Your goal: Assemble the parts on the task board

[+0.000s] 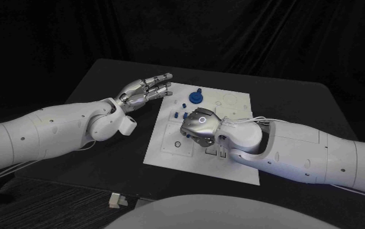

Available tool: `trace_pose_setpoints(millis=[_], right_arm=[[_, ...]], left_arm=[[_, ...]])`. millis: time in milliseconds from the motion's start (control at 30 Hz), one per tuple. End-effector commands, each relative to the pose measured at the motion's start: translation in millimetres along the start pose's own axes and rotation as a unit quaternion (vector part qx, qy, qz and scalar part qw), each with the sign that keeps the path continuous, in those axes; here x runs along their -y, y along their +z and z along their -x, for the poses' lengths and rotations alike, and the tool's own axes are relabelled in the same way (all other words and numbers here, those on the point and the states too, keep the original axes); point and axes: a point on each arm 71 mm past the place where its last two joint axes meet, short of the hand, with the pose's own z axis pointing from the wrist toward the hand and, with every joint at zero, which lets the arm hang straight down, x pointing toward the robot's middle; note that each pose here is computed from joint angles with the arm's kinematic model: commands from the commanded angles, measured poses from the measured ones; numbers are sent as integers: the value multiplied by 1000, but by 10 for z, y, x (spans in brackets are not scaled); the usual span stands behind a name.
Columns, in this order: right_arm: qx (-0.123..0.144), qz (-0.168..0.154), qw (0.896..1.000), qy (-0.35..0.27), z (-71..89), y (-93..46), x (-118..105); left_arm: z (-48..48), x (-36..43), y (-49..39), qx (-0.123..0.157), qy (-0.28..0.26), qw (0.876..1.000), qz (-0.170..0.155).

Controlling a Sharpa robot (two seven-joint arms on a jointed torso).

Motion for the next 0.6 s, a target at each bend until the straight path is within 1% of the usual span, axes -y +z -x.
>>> trace_pose_setpoints(millis=[33, 300, 600], right_arm=[[-5, -7, 1000, 0, -15, -2, -6], [-5, -6, 1000, 0, -17, -2, -13], [6, 2, 1000, 10, -5, -6, -29]], left_arm=[[-14, 1, 4, -4, -7, 1000, -6], [-13, -6, 1, -4, -7, 1000, -5], [-13, -15, 2, -4, -8, 1000, -4]])
